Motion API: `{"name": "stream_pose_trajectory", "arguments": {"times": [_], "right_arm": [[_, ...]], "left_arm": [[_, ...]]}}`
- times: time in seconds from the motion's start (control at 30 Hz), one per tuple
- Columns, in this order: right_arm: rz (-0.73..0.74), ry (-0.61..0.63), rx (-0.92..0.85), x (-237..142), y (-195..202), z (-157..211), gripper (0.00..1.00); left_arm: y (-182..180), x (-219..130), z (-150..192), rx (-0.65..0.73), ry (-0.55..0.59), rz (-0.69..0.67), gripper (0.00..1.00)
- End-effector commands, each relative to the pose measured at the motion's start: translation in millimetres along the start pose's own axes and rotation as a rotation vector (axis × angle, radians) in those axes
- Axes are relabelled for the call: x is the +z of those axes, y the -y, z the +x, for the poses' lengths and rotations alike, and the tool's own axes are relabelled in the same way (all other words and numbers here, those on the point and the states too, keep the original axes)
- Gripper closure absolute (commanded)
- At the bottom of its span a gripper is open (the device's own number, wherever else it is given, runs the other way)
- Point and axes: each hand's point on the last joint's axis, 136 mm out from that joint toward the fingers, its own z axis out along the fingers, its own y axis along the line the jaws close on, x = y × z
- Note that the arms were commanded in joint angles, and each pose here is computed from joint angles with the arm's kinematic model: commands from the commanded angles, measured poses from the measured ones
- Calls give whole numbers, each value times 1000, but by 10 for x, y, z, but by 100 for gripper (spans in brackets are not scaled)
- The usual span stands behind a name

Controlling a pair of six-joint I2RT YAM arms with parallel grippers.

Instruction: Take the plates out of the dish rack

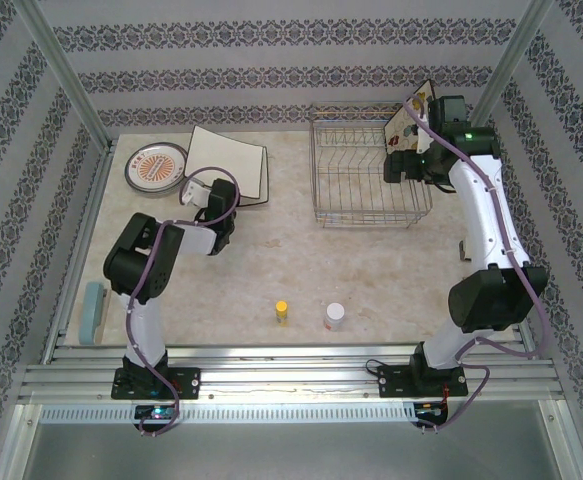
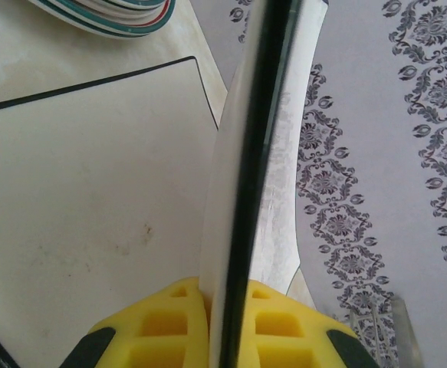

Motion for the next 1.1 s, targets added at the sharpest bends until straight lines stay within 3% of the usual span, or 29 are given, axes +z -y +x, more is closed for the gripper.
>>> {"name": "stream_pose_trajectory", "arguments": {"times": [0.0, 0.63, 0.77, 1.07], "right_arm": [[-8, -31, -3, 52, 0, 52, 2], [-14, -42, 1, 126, -2, 72, 2], [-23, -42, 6, 131, -15, 77, 2], [-30, -32, 12, 98, -26, 89, 2]], "left_arm": [[794, -77, -283, -208, 119, 242, 100], [519, 81, -17, -255, 95, 180, 100], [435, 85, 8, -254, 89, 157, 92], [231, 84, 111, -236, 34, 66, 92]]}}
